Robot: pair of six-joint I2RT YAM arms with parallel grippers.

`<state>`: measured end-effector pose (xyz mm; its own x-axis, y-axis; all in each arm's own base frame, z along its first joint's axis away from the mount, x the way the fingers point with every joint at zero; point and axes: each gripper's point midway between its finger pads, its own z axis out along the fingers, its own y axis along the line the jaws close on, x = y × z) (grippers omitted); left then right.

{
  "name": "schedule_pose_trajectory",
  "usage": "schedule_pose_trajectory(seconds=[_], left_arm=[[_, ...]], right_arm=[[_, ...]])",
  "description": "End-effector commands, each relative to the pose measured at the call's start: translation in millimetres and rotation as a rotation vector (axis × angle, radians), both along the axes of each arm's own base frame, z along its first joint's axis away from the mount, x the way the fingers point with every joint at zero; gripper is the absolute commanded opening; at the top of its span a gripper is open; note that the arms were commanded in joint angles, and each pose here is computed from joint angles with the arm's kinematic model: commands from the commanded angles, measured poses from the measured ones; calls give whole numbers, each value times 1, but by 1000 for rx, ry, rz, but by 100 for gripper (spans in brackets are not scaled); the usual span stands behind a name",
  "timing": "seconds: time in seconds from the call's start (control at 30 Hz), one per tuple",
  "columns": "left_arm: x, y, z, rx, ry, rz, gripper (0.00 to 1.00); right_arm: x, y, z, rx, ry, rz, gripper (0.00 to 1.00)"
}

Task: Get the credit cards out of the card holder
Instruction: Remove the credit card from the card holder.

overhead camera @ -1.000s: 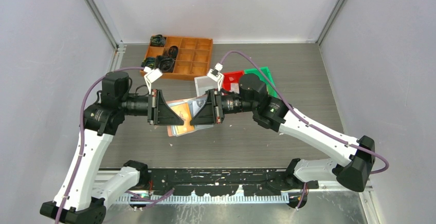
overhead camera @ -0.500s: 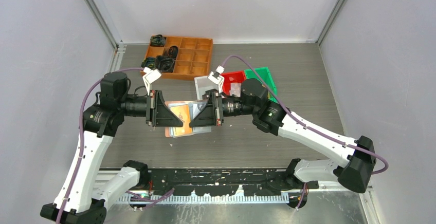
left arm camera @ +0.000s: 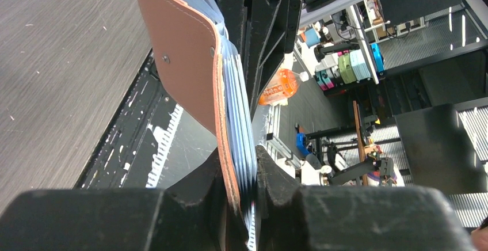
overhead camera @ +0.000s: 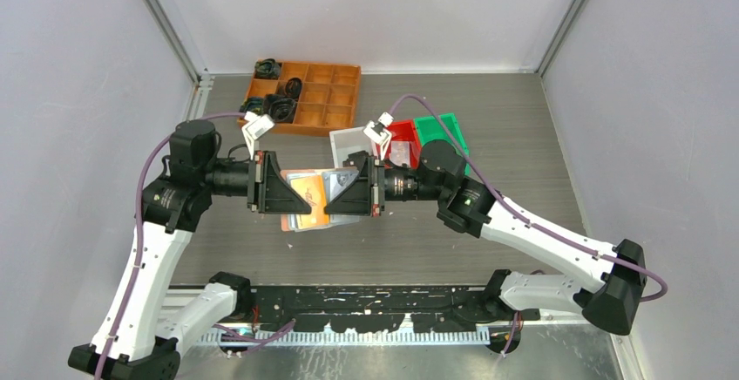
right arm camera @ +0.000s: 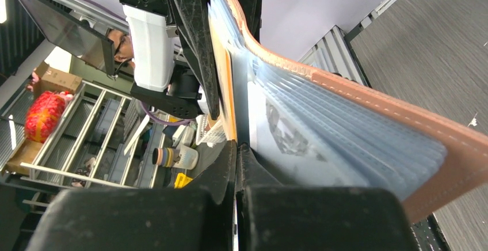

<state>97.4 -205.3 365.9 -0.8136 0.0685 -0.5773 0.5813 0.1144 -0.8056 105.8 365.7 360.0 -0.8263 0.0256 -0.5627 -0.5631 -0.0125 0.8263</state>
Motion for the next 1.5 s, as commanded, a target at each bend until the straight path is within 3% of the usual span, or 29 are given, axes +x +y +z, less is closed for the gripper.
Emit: schedule_pose_trajectory(seconds=[0.0,0.37,0.47,0.57,0.67,0.87,0.93,1.03,1.47], left_arm=[[-29,3,24,-81,-57,-134,18],[-27,2,26,-83,-63,-128,0],[-25,2,27,-81,-81,-110,0],[-25,2,28,-87,-91,-108,0],[-27,2,28,-90,-89,-117,0],[-30,3,29,-93,-91,-124,0],[-30,3,30,-93,-90,-125,9],[-28,2,31,-94,-89,-124,11],[-17,-1,40,-104,-91,-95,5]], right_arm=[[18,-5,0,3,-41,-105,1],[18,-5,-11,-53,-58,-92,3],[19,0,-6,-40,-50,-75,35],[21,6,8,-20,-67,-60,42],[22,12,17,-8,-83,-40,39],[17,13,24,24,-78,-6,19],[14,10,26,45,-83,-5,12],[13,4,23,49,-83,-31,1],[21,-6,-6,40,-8,-137,1]])
